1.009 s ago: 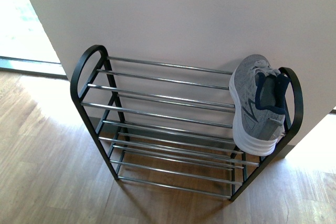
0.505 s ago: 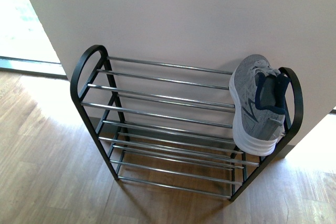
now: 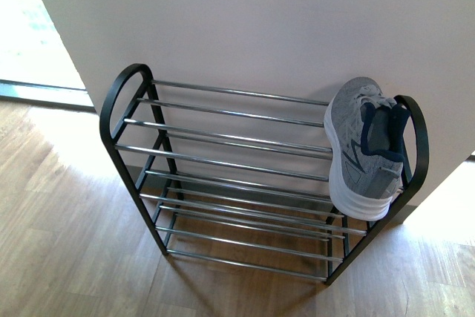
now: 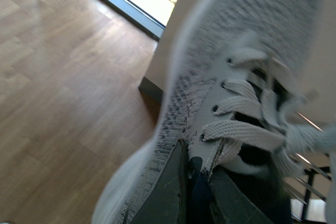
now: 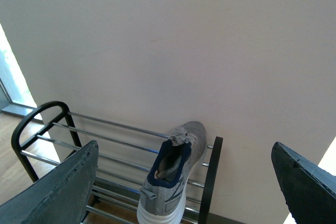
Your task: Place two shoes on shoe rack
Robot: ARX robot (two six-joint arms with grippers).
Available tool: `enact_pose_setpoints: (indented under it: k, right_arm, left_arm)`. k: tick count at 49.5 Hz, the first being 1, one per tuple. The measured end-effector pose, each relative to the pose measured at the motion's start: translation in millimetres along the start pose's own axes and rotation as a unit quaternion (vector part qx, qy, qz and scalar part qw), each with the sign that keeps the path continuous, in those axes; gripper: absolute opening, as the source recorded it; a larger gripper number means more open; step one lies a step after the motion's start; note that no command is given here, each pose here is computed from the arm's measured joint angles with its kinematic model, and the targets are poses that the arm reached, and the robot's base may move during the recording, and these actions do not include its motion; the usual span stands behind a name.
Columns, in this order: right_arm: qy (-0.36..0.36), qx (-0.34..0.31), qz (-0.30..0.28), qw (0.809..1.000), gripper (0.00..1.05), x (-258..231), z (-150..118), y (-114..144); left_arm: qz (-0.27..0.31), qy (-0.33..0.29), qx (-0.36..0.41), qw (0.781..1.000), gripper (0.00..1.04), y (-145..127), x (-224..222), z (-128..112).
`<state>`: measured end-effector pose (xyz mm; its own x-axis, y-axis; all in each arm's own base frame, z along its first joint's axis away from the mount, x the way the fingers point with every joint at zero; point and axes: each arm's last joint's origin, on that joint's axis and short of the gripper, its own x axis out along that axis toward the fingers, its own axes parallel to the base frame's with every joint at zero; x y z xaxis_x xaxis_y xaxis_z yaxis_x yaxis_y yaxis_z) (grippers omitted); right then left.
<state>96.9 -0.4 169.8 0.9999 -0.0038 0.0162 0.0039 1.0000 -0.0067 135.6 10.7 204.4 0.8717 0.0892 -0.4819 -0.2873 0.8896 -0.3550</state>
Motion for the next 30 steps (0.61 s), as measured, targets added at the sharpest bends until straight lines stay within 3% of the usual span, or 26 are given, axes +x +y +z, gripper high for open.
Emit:
enact_pose_setpoints:
  k: [8,14,22,30]
  right_arm:
    - [0.000,0.000,0.000,1.000,0.95,0.0,0.0,0.0]
    - [0.000,0.000,0.000,1.000,0.96,0.0,0.0,0.0]
    - [0.000,0.000,0.000,1.000,0.95,0.0,0.0,0.0]
    - [0.000,0.000,0.000,1.000,0.96,0.0,0.0,0.0]
  left_arm:
    - [0.005,0.061,-0.011,0.998,0.02,-19.9,43.5,3.6]
    - [-0.027,0.099,0.002,0.995,0.02,-42.0,65.7,-0.8]
    - [-0.071,0.155,0.022,0.985,0.02,-74.0,106.1,-15.7]
    - [-0.082,0.188,0.036,0.978,0.02,-87.9,129.6,-28.2]
